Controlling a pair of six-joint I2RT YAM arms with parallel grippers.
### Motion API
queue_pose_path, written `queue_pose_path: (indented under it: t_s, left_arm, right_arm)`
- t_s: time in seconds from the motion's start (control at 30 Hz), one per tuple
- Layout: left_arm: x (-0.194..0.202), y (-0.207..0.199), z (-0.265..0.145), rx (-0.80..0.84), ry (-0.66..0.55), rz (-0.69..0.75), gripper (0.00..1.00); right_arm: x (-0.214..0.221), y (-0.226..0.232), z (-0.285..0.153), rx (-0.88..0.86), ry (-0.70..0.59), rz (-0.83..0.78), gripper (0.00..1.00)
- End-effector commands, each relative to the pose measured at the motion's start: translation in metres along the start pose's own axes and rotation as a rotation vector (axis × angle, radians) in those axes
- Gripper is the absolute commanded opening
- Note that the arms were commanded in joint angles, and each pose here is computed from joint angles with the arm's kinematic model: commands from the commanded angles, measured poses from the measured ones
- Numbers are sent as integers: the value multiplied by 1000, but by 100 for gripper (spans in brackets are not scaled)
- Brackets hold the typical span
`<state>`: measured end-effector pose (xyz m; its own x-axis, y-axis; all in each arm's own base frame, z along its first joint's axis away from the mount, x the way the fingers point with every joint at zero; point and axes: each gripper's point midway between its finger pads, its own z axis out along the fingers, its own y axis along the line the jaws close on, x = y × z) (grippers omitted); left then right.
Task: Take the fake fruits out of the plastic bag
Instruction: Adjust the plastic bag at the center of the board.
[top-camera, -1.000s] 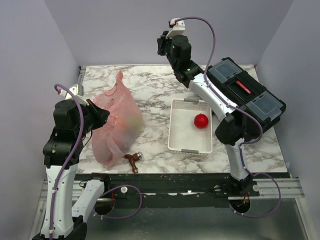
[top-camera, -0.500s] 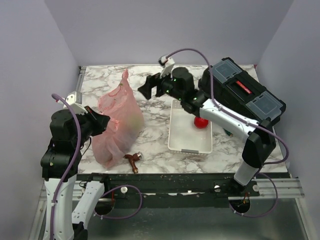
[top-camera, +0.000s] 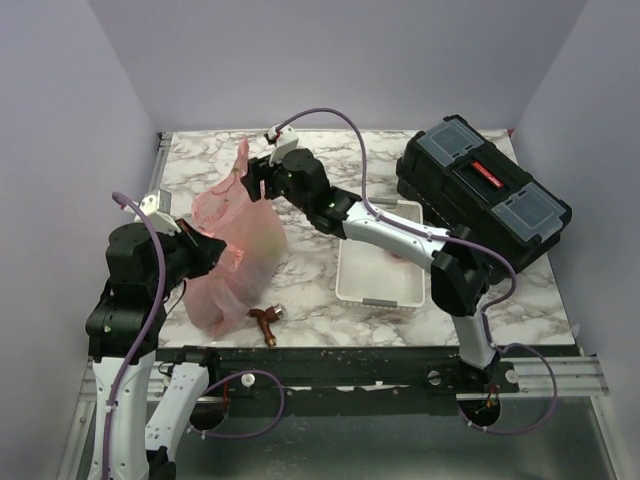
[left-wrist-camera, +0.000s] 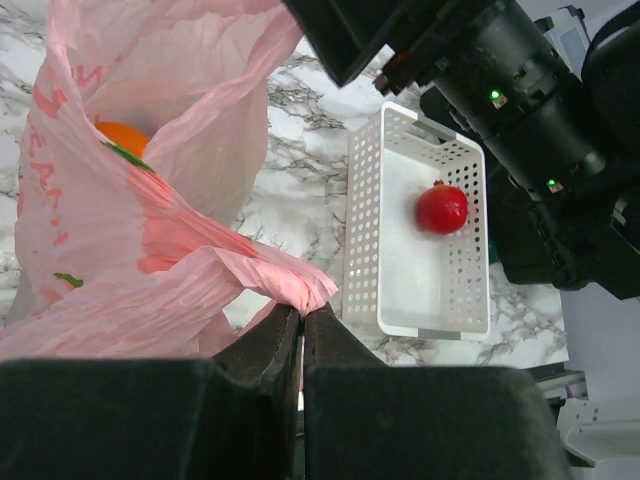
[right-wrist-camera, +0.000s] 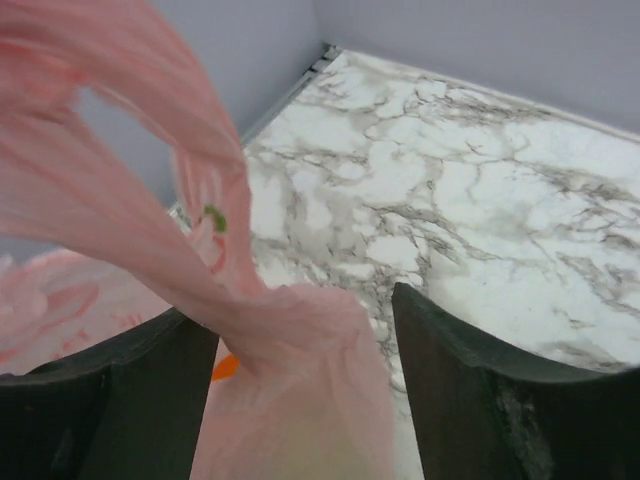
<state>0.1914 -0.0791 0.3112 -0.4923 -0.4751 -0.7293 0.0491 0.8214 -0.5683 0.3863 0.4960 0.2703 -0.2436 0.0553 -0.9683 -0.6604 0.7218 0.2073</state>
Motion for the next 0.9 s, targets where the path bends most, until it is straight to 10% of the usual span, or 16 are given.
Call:
queue_pose_path:
  t_s: [0.0,0.17,0.27,0.67,0.87]
  left_arm:
    - [-6,-7,5,31,-1,5,0]
    - [-20,-23,7,86,-11,13,0]
    - [-27,-32,8,122,-18,23,0]
    - [-94,-55,6,104,-154,140,0]
    - [-66,-74,15,236,-39,137,0]
  right_arm:
    - [-19,-6,22,32,-63,-57,43]
    - [-43,-13,49,49,-114,-71,29]
    - [-64,-22,60,89,-195,-88,1]
    - [-179,-78,64,131,-590,-21,1]
    - [-189,-134,62,182,-636,85,1]
